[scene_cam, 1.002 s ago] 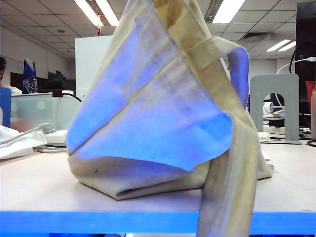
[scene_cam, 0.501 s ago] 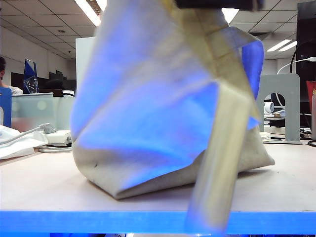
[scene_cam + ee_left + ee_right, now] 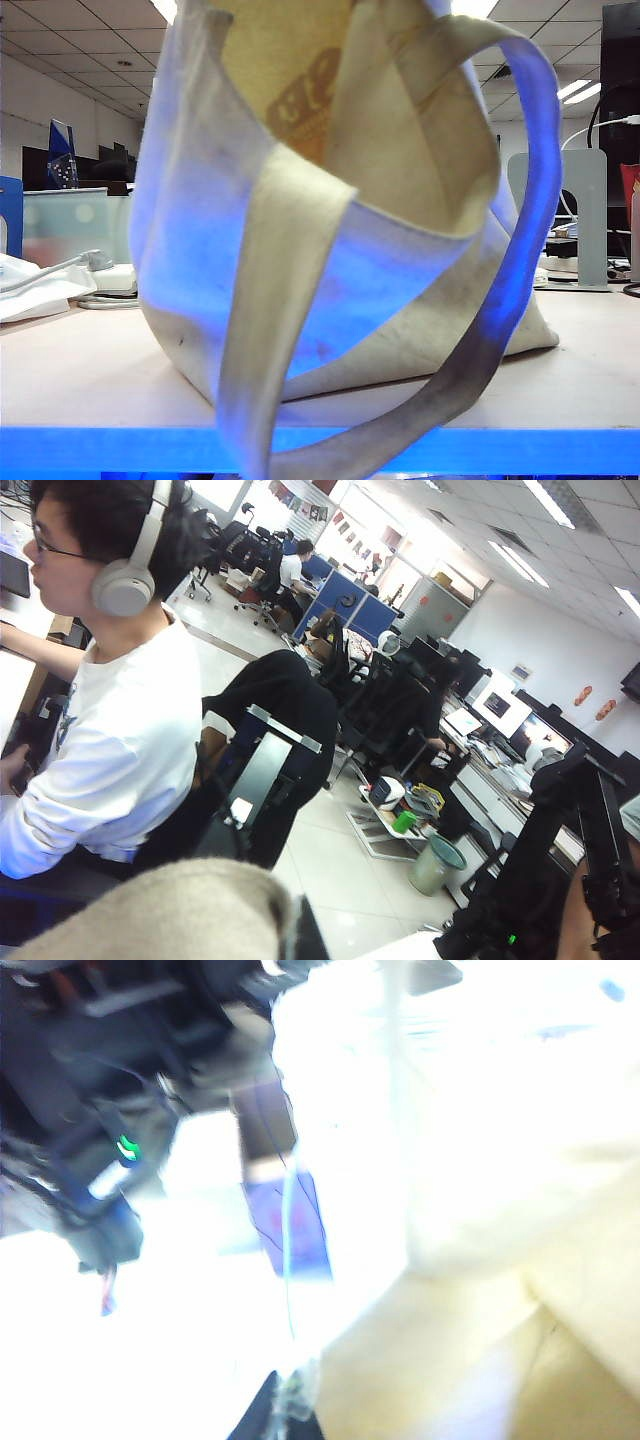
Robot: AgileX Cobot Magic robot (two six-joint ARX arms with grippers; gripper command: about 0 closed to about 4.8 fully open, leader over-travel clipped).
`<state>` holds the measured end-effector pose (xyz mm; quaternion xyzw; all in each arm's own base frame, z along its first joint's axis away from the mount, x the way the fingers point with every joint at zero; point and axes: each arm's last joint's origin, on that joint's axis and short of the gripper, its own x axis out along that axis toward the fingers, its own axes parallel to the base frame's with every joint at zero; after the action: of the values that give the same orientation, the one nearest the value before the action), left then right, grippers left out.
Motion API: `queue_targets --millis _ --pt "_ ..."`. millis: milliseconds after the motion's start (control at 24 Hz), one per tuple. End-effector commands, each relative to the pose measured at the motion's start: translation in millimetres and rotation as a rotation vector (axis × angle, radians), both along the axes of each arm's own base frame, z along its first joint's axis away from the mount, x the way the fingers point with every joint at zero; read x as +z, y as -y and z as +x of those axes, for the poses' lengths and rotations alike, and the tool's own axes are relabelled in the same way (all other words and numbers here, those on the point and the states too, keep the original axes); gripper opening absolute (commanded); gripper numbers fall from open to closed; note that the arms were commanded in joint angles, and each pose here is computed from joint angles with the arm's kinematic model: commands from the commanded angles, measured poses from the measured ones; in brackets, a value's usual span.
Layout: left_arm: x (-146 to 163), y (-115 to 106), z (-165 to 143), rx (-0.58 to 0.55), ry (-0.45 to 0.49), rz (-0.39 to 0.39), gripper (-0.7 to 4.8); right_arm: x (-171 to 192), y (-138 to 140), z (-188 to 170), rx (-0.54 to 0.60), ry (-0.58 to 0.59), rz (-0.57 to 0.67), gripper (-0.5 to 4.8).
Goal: Take the glasses case out of the canvas bag and put it on the table.
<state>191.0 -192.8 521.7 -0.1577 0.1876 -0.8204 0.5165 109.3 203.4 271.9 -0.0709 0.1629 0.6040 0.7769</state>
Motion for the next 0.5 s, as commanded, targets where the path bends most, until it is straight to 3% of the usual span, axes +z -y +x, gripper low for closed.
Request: queue_targets --millis 42,125,292,501 --pt "4 -3 -4 -0.019 0.025 -0.016 -0.05 -8 -13 15 -0.01 -0.044 0.05 -0.06" --pt "4 -3 -4 -0.02 0.025 -0.015 -0.05 -8 -18 12 0.015 -0.05 0.065 -0.06" --pt "4 -3 -3 -0.017 0.025 -0.014 -0.05 -7 -25 -21 0.097 0.072 -0.149 -0.06" --pt "3 -11 5 0.003 0.019 -0.003 -0.05 21 -21 -29 0.063 0.217 -0.256 -0.06"
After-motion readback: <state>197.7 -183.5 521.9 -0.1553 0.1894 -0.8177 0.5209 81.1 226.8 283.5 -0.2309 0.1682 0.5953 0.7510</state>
